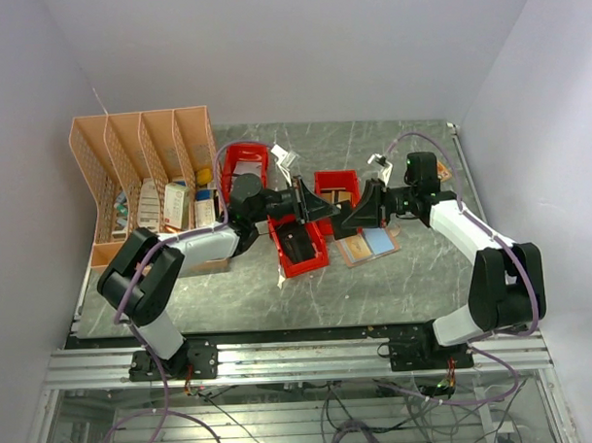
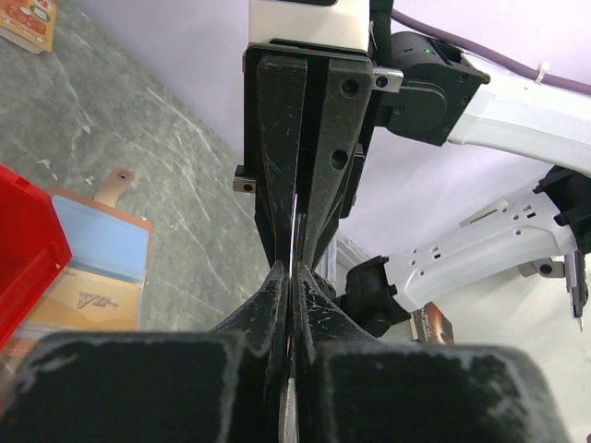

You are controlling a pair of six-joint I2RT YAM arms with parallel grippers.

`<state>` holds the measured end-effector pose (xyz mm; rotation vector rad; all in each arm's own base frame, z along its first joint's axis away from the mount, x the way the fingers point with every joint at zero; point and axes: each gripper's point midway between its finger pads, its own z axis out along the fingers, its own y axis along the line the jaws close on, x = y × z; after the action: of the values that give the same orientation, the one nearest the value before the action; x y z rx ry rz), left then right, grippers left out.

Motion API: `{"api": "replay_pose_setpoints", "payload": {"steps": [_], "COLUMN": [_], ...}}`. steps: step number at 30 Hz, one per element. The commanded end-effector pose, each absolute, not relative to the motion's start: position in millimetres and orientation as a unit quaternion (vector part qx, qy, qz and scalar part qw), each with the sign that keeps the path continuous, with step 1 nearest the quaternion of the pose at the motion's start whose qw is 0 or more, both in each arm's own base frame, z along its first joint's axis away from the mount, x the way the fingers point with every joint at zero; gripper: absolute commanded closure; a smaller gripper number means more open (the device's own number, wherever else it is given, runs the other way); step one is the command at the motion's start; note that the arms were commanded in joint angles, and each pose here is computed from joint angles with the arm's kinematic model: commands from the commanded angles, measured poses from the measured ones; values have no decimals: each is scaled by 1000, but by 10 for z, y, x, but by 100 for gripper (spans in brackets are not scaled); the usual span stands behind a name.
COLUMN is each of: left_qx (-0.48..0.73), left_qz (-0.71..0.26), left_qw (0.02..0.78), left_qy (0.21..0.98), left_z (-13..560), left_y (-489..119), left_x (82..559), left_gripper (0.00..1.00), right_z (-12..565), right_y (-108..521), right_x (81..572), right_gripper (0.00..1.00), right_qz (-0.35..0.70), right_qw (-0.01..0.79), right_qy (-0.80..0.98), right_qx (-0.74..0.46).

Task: Put the credit cards into the card holder
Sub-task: Adjust the credit card, then move the storage box to the center of the board.

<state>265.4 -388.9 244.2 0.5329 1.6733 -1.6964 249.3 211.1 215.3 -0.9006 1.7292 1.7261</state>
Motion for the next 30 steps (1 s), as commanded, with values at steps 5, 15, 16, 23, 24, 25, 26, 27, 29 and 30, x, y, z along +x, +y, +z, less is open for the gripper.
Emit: {"api": "replay_pose_setpoints", "payload": {"steps": [5, 15, 16, 23, 24, 25, 26, 27, 29, 30], "left_qx": [213, 161, 160, 95, 79, 64, 43, 26, -3, -14], "left_qz": [-637, -516, -497, -319, -291, -266, -231, -205, -158, -140], "left_qw": [359, 383, 388, 444, 456, 465, 478, 487, 500, 504], "left_qy": [648, 749, 760, 832, 838, 842, 846, 848, 852, 852], "left_z": [2425, 1907, 1879, 1988, 2037, 2082, 2138, 2175, 2241, 2270], "left_y": [-3750, -2971, -2912, -2217, -2083, -1953, -1771, -1628, -1371, -1267], "left_x": [2731, 2835, 2839, 2952, 2964, 2957, 2945, 2931, 2877, 2842], "left_gripper": [93, 93, 93, 93, 93, 93, 93, 93, 93, 93], "right_z": [2095, 1584, 1489, 1140, 1098, 1035, 966, 931, 798, 737], "right_y": [2059, 1957, 2020, 2849, 2950, 3036, 3156, 3233, 3345, 3374], "right_x": [2713, 2358, 2267, 1858, 1864, 1856, 1879, 1900, 1939, 1955], "right_gripper": [55, 73, 80, 100, 100, 100, 100, 100, 100, 100], "right_qz": [536, 388, 380, 348, 340, 335, 324, 311, 286, 278], "right_qw": [330, 345, 334, 297, 297, 289, 290, 293, 290, 283], "right_qy": [659, 551, 531, 461, 464, 478, 480, 480, 484, 486], "right_qx": [-412, -654, -680, -760, -763, -759, -762, -766, -774, -778]}}
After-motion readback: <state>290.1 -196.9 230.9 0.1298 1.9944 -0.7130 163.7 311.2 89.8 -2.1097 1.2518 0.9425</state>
